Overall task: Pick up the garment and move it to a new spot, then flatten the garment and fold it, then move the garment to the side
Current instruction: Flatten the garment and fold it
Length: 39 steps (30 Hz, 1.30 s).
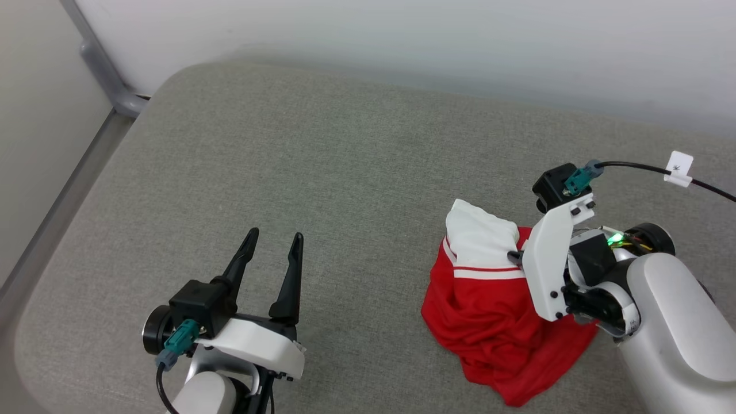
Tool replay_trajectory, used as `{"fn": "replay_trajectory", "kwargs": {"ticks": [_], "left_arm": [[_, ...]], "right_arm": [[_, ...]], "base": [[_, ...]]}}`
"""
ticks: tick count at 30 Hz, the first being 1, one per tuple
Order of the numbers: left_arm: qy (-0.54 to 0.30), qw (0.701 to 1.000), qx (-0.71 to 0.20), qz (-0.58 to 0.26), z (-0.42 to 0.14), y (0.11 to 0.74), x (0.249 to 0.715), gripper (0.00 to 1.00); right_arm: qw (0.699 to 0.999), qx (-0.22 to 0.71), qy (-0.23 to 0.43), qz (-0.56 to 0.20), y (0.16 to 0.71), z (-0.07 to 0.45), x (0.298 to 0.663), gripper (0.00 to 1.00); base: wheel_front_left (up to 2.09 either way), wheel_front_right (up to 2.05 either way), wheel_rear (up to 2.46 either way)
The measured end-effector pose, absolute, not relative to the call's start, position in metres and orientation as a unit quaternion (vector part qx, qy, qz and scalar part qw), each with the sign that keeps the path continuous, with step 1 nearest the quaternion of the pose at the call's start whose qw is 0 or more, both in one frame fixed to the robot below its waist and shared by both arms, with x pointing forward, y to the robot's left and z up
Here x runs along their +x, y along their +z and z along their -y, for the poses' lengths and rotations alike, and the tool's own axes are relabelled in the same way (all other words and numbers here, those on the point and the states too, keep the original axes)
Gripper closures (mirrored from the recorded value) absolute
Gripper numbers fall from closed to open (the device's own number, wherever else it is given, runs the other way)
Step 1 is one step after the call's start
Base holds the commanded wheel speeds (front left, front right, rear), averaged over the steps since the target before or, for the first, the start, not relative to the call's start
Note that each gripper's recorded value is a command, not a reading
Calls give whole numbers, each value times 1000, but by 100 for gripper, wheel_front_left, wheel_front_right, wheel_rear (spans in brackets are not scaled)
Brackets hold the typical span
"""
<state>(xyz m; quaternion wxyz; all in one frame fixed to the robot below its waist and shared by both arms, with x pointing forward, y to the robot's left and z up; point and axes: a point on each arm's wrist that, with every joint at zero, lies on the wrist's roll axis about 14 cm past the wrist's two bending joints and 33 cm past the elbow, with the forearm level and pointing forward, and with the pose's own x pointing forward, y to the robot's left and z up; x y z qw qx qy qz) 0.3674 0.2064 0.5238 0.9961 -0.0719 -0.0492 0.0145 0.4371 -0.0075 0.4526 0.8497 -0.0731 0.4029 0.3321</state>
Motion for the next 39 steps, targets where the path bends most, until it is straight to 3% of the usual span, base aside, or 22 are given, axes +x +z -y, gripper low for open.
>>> {"fn": "replay_trajectory", "kwargs": {"ticks": [7,14,19,24,25,26,30,39], "left_arm": [[-2,996,-67,50,-197,524,370,0],[-21,996,-67,46,-185,521,374,0],[-31,996,-71,38,-178,517,374,0],[-38,997,-69,28,-174,513,373,0],[-38,997,-69,26,-175,512,373,0],[-38,997,-69,23,-175,511,373,0],[-37,997,-66,21,-176,510,371,0],[-25,997,-62,24,-183,515,354,0]], "right_arm": [[909,-50,284,-301,506,45,463,100],[952,-22,140,-270,517,150,455,100],[947,21,34,-320,477,218,405,100],[915,78,-27,-394,417,239,340,100],[910,87,-31,-403,408,238,330,67],[908,96,-36,-405,400,237,324,0],[920,115,-44,-371,394,235,321,0],[982,101,-48,-151,461,237,350,0]], "base": [[0,0,0],[0,0,0],[0,0,0],[0,0,0],[0,0,0],[0,0,0],[0,0,0],[0,0,0]]}}
